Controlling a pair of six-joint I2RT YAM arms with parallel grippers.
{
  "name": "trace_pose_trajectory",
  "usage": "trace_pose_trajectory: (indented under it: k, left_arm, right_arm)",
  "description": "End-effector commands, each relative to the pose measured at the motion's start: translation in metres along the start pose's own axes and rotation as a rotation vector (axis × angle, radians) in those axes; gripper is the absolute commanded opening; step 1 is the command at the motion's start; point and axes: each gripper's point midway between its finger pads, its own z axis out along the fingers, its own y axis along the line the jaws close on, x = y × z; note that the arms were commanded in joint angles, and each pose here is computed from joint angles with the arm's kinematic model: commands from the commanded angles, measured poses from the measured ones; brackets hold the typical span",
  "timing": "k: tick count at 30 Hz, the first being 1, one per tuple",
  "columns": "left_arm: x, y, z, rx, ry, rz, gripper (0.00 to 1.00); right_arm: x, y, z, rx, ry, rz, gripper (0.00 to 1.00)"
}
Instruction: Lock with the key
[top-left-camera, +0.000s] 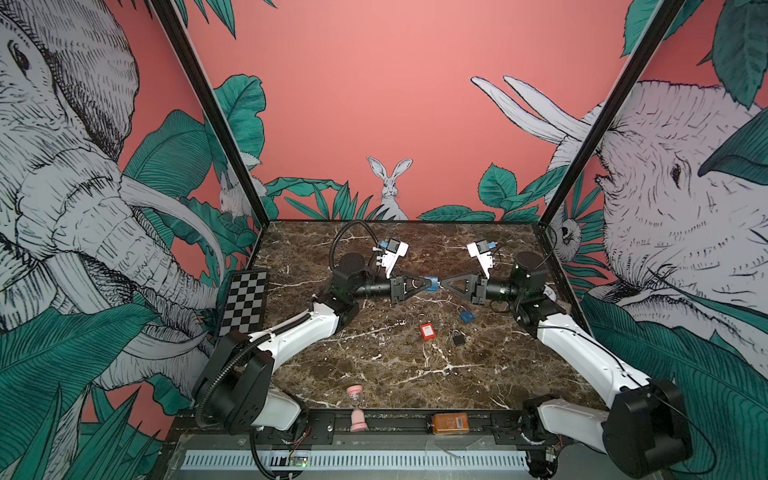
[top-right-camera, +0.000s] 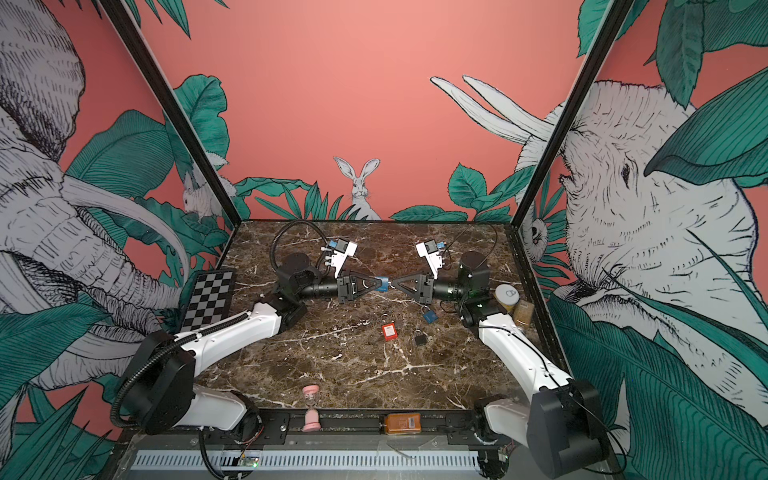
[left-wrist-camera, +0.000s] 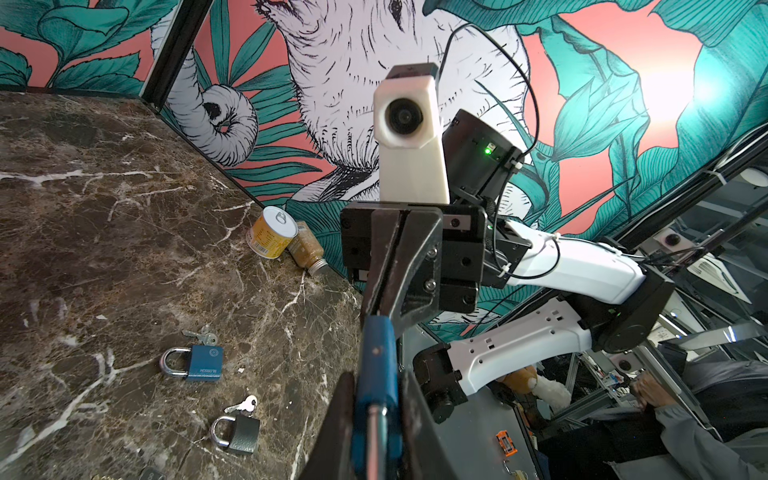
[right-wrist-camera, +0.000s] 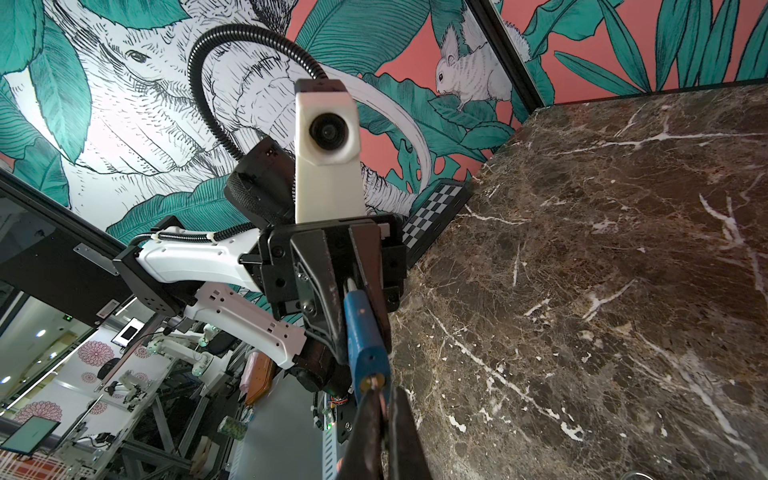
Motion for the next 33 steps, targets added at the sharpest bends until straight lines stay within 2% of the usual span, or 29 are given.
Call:
trace_pose_trajectory:
  k: [1,5,10,15,17,19,22,25,27,29,33]
  left_arm:
    - [-0.028,-0.008,-0.019,-0.032,-0.097,0.093,0.0]
    - [-0.028,-0.008,-0.018,-0.021,-0.092,0.084,0.0]
    - [-0.03,-0.02,-0.012,0.082,-0.065,0.061,0.0]
    - [-0.026,-0.012,-0.009,0.046,-0.038,0.055,0.0]
    - [-0.016,0.007,-0.009,-0.055,0.015,0.033,0.0]
    - [-0.001,0.034,-0.015,-0.211,0.089,0.036,0.0]
    - [0.023,0.056,-0.023,-0.312,0.185,0.06,0.0]
    - [0.039,0.061,-0.028,-0.337,0.262,0.062,0.0]
    - [0.048,0.063,-0.03,-0.342,0.333,0.003,0.0]
    - [0.063,0.067,-0.032,-0.345,0.43,-0.054,0.0]
    - [0.087,0.076,-0.036,-0.338,0.508,-0.084,0.0]
  right_arm:
    - [-0.009,0.001,-0.011,0.006,-0.045,-0.041,0.0]
    - [-0.009,0.008,-0.012,-0.027,-0.041,-0.058,0.0]
    - [-0.008,0.021,-0.012,-0.067,-0.031,-0.098,0.0]
    - [-0.004,0.001,-0.014,0.05,-0.022,-0.059,0.0]
    - [-0.003,-0.01,-0.014,0.099,-0.034,-0.03,0.0]
    - [-0.003,-0.019,-0.016,0.144,-0.048,-0.024,0.0]
    - [-0.003,-0.035,-0.019,0.226,-0.072,0.005,0.0]
    - [-0.005,-0.049,-0.018,0.272,-0.097,0.061,0.0]
    - [-0.005,-0.056,-0.013,0.296,-0.122,0.099,0.0]
    - [-0.003,-0.058,-0.003,0.326,-0.132,0.078,0.0]
    - [0.006,-0.067,0.017,0.404,-0.144,0.049,0.0]
